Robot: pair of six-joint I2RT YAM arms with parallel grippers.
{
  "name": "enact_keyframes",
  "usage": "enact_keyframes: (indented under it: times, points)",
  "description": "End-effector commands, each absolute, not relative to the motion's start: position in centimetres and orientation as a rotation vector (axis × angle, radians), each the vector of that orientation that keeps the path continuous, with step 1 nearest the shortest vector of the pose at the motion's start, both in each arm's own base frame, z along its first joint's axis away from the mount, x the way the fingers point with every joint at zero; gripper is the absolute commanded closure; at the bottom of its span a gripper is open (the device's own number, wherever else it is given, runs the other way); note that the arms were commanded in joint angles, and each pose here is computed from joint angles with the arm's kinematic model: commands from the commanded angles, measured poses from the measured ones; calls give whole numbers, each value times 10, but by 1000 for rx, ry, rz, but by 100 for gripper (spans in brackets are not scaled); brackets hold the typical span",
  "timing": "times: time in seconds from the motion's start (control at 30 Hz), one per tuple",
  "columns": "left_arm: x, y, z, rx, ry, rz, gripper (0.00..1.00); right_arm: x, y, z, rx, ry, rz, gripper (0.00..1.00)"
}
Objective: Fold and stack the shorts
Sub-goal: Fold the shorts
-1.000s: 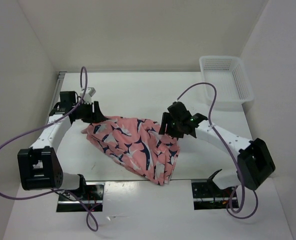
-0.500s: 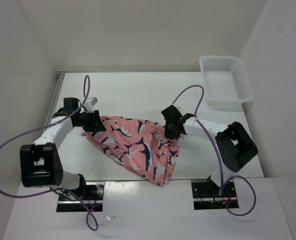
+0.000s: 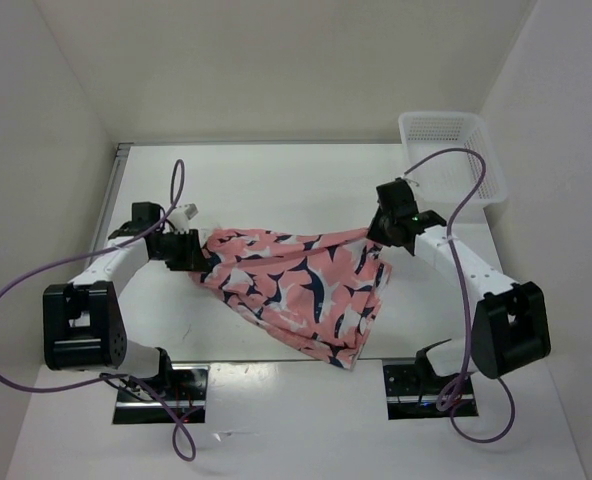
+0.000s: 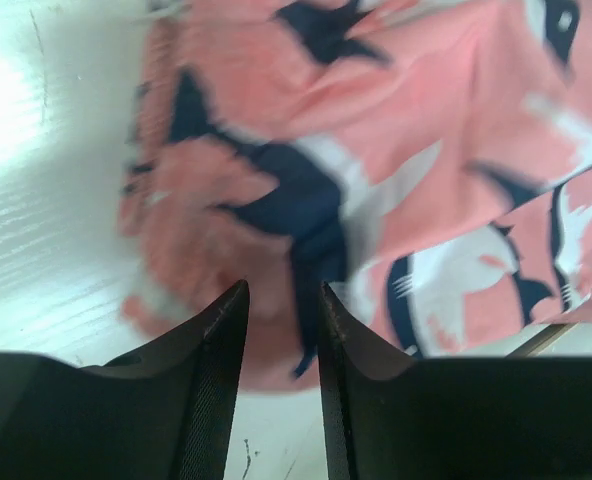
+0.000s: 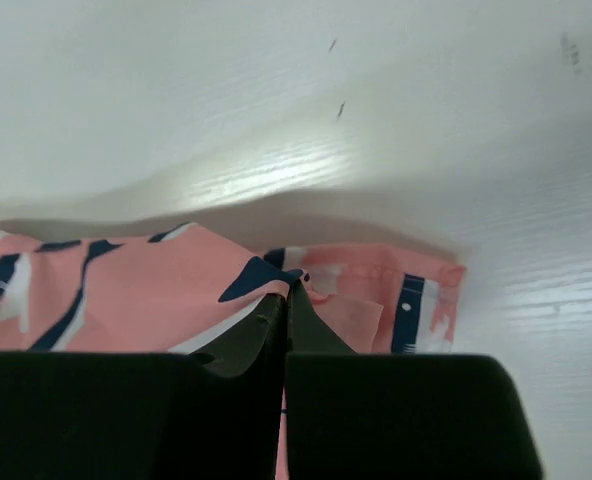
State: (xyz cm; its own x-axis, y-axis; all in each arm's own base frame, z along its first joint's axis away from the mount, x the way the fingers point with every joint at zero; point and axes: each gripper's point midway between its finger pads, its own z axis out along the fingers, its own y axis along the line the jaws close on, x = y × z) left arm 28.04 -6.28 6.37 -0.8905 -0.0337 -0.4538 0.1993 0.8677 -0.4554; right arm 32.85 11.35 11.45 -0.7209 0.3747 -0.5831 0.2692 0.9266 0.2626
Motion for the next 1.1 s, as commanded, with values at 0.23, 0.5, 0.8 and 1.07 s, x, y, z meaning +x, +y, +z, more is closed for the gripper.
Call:
enact_keyframes:
  times: [0.23,0.5,0.8,1.07]
  points:
    - [320,-72,110,207,2421,-768,49,358,98,114,461,2440,182,23]
    - [327,-59,111,180,2444,-661,43,316,96,158,475,2391,301,41]
    - [370,-46,66,176,2529,-449,23,277,121,120,621,2565,460,15]
    - [363,-85,35,282,2553,-606,30,250,116,72,895,2594,501,5]
